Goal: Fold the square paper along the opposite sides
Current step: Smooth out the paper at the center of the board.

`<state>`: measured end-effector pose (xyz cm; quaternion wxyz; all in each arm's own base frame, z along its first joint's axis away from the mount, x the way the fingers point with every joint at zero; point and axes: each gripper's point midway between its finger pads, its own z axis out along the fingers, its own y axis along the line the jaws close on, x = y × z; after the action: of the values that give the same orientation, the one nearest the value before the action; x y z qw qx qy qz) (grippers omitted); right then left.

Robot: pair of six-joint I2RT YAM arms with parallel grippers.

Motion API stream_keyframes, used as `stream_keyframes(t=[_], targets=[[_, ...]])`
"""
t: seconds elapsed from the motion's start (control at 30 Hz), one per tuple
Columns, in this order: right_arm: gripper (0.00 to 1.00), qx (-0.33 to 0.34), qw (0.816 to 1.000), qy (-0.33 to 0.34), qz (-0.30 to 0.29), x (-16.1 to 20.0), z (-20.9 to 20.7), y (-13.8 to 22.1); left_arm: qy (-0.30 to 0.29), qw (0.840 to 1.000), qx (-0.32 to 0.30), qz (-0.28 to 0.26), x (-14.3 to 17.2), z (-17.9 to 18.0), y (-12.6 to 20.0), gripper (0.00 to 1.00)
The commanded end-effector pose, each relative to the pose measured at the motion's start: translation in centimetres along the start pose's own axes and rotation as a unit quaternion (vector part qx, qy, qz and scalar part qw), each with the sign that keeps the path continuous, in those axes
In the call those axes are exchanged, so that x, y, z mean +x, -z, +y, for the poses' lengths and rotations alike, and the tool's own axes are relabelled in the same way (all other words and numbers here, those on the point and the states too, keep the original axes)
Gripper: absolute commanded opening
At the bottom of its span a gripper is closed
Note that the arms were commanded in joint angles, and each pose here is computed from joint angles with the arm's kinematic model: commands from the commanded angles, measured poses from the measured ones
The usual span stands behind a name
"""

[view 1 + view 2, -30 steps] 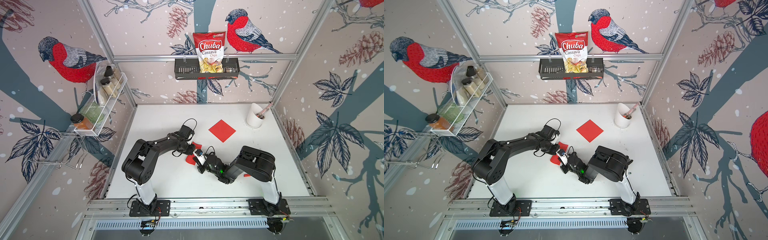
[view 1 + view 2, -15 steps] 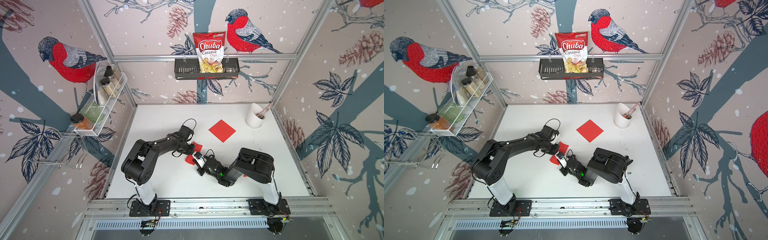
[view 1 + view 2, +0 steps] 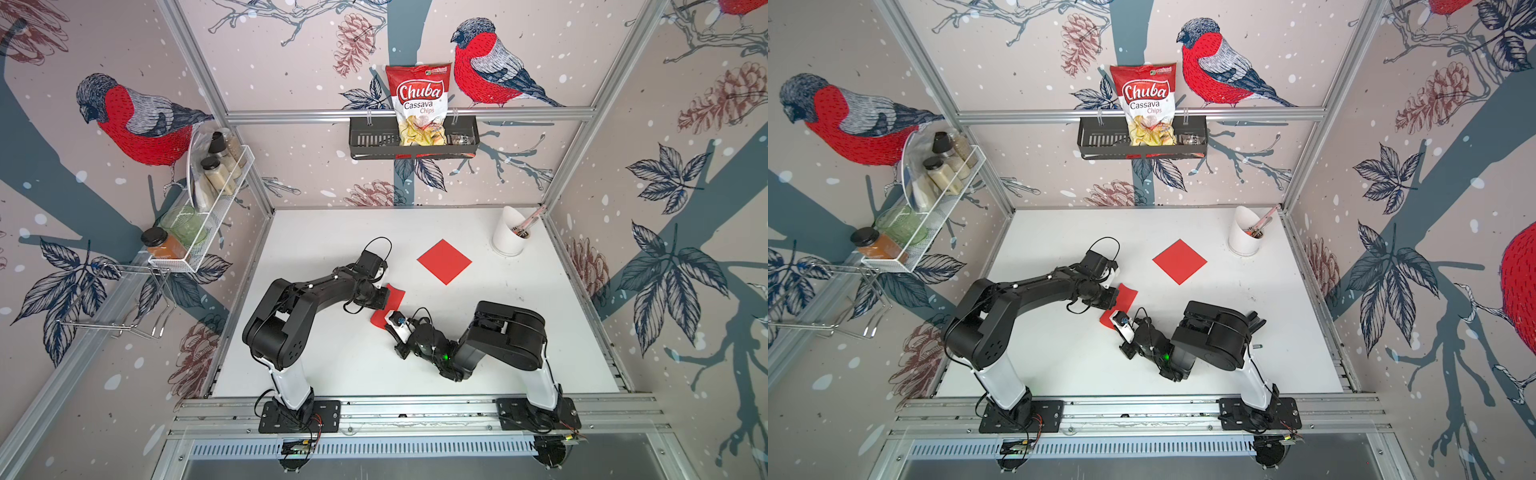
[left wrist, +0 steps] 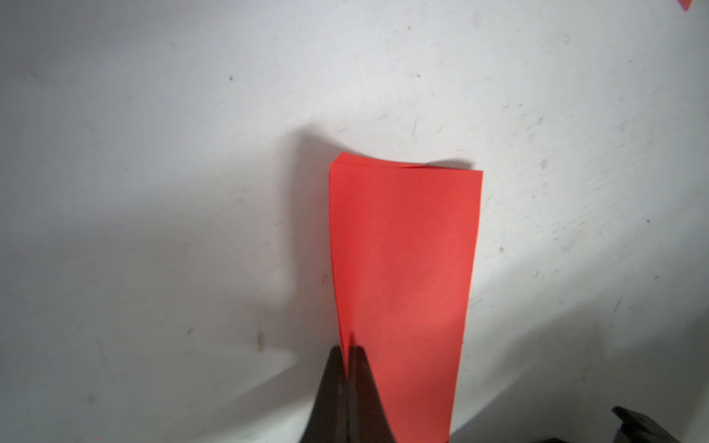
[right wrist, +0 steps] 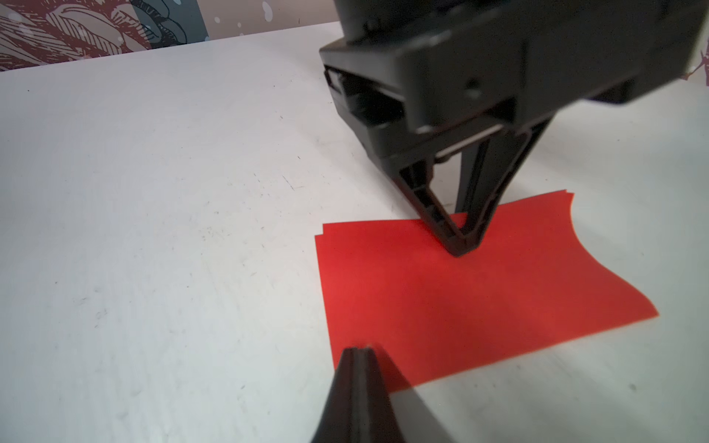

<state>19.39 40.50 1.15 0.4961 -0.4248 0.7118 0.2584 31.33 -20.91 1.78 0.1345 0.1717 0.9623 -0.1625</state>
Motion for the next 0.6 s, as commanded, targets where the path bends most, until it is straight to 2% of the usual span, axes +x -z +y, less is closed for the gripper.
stream_keyframes(t=[0.0, 0.2, 0.3, 0.47, 0.57], targets=[[0.0, -0.032, 0.995, 0.017, 0.096, 4.9, 1.6, 0.4, 0.001, 0.998, -0.054, 0.027, 1.5, 2.3, -0.1, 0.0], [0.0, -0.044, 0.994, 0.031, 0.097, 4.7, 2.6, 0.4, -0.002, 0.998, -0.052, 0.024, 1.4, 2.2, 0.1, 0.0], [0.0, -0.036, 0.997, 0.037, 0.06, 1.4, 2.3, 1.2, -0.003, 0.998, -0.052, 0.026, 1.6, 2.2, 0.1, 0.0], [0.0, 0.024, 0.999, -0.014, -0.043, -6.2, -3.0, 3.0, 0.0, 0.999, -0.045, 0.024, 1.7, 1.9, 0.1, 0.0], [0.0, 0.064, 0.995, -0.045, -0.063, -7.1, -6.1, 2.9, 0.003, 0.999, -0.042, 0.024, 1.9, 1.7, 0.2, 0.0]])
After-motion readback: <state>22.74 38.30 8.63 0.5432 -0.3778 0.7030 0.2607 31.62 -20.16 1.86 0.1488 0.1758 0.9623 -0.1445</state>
